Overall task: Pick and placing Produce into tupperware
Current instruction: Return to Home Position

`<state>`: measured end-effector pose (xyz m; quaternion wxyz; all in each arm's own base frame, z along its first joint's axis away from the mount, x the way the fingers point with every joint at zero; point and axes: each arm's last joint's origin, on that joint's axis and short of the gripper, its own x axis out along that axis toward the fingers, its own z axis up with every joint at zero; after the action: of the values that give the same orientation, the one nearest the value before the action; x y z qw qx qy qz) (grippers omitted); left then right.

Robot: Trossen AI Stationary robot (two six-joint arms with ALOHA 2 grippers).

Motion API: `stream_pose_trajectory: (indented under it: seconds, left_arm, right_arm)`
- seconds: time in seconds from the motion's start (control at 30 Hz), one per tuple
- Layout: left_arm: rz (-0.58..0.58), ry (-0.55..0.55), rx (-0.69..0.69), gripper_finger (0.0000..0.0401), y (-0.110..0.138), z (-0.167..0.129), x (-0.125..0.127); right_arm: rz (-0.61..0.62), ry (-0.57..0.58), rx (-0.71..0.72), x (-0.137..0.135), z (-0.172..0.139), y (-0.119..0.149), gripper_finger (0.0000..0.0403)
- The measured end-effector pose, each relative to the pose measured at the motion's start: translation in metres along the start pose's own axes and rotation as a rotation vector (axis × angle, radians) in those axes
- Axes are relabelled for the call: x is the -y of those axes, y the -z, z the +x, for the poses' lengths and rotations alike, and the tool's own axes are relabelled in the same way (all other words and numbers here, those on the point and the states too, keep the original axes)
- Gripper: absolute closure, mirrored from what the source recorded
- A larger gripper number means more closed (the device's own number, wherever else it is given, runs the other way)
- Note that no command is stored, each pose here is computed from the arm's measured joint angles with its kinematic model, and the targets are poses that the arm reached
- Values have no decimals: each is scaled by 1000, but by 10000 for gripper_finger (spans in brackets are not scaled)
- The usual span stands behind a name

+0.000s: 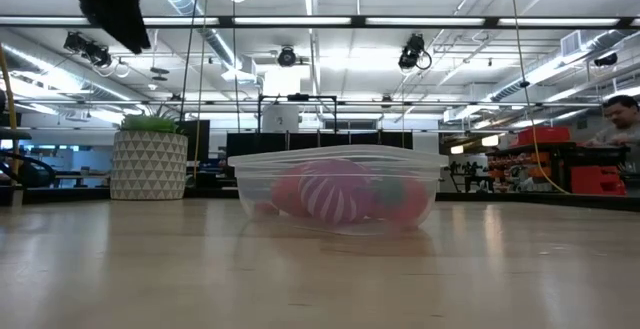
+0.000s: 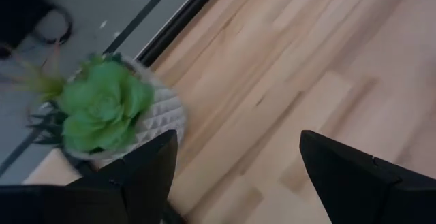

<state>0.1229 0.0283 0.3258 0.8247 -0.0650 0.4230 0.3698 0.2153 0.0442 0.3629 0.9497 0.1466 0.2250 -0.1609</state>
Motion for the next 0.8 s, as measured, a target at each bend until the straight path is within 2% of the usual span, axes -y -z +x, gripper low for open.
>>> stream_pose_trajectory:
  seconds: [0.13,0.33,0.5,0.6,0.8]
  left_arm:
    - [-47,105,108,85,14,-24,-10]
    - [-132,256,253,85,38,-51,-37]
    - [-176,280,338,85,51,-61,-55]
    - [-195,288,361,85,56,-63,-61]
    - [-202,294,371,85,57,-64,-63]
  right_arm:
    - [-5,-65,18,4,-10,14,224]
    - [-9,-233,135,18,6,71,226]
    - [5,-370,273,41,17,125,225]
    - [33,-409,349,57,17,150,227]
    - [37,-445,455,79,10,179,224]
